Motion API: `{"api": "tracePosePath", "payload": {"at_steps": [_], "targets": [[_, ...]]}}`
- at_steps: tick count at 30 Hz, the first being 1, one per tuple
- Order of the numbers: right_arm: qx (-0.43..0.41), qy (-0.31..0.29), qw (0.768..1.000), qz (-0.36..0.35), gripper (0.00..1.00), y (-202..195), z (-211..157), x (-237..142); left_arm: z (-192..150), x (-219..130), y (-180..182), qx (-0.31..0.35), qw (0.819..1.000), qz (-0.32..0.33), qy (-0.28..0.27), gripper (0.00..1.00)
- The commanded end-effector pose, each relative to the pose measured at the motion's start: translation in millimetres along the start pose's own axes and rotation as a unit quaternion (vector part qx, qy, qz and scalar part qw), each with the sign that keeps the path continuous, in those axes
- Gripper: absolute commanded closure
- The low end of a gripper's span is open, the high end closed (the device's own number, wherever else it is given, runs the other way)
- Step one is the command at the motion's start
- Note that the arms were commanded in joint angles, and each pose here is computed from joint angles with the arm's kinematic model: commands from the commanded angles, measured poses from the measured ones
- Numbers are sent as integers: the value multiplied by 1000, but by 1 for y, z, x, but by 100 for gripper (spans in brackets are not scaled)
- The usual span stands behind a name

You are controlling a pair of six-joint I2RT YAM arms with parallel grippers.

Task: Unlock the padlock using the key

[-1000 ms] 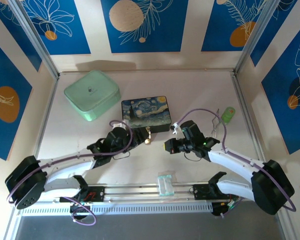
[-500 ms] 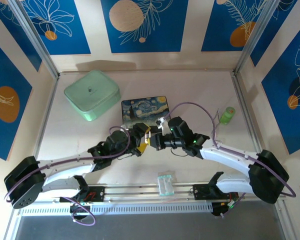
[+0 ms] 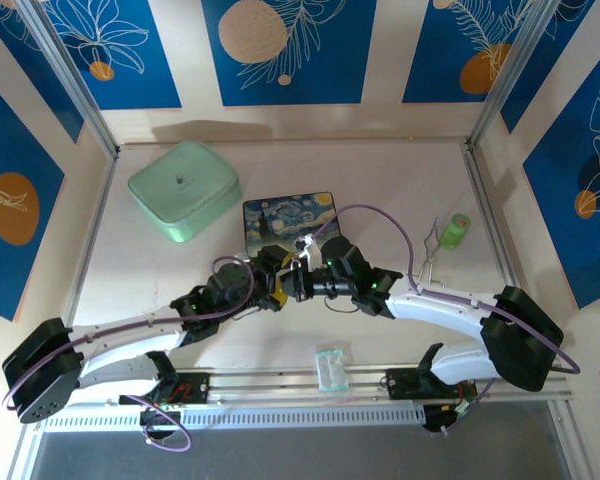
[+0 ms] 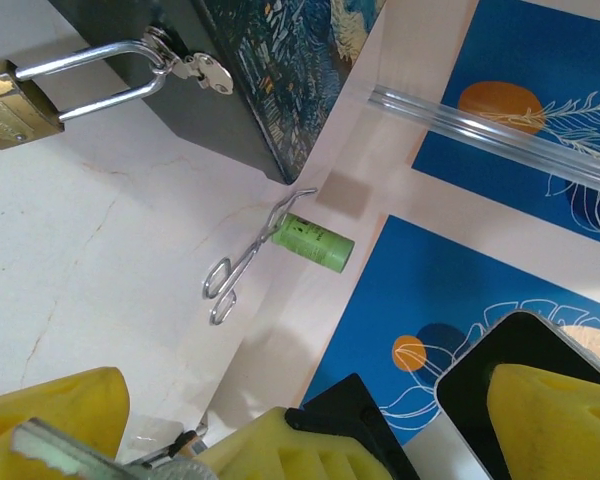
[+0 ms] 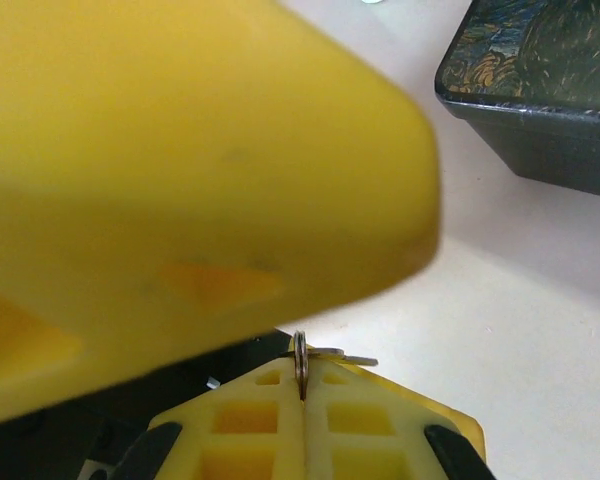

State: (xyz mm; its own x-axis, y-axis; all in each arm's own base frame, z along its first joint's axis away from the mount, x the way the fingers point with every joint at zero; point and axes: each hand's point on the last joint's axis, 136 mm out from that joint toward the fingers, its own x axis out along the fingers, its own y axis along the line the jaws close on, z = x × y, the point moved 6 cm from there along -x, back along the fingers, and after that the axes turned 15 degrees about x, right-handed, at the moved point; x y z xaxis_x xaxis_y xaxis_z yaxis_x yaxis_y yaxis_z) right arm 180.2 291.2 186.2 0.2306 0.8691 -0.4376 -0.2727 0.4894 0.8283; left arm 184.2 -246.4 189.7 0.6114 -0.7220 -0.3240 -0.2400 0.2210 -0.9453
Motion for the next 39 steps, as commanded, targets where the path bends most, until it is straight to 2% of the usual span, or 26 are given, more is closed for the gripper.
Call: {"api": "tracePosePath", "payload": {"at_steps": [1,10,15,20,24,27,31,34,35,36,38,39], "targets": [[13,6,1000,16,100,4,-9,-9,2,-3,4,-4,1000,2,-13,22],[20,-2,1000,9,100,0,-15,-23,7,-11,9,11,999,27,-30,41],[23,-1,1000,5,100,-4,-16,-24,6,-11,10,16,999,30,-29,59],[26,-5,1000,5,100,-6,-14,-26,9,-16,6,43,997,51,-38,72],[27,-5,1000,7,100,-6,-14,-27,12,-20,2,58,996,43,-49,83],[23,-2,1000,8,100,-3,-12,-27,10,-19,-9,65,997,1,-45,93],[20,-7,1000,9,100,-1,-9,-29,9,-19,-18,93,995,-3,-38,100],[22,-12,1000,7,100,-1,-5,-32,9,-19,-19,112,993,-2,-39,100],[23,-13,1000,7,93,-1,-5,-33,10,-20,-19,118,992,-1,-41,100],[27,-16,999,6,80,-1,-3,-35,10,-20,-22,134,990,-3,-46,100],[56,-37,998,-10,46,-3,2,-39,13,-22,-27,168,984,-2,-58,100],[79,-50,995,-15,33,-5,6,-42,14,-23,-30,190,979,-6,-67,100]]}}
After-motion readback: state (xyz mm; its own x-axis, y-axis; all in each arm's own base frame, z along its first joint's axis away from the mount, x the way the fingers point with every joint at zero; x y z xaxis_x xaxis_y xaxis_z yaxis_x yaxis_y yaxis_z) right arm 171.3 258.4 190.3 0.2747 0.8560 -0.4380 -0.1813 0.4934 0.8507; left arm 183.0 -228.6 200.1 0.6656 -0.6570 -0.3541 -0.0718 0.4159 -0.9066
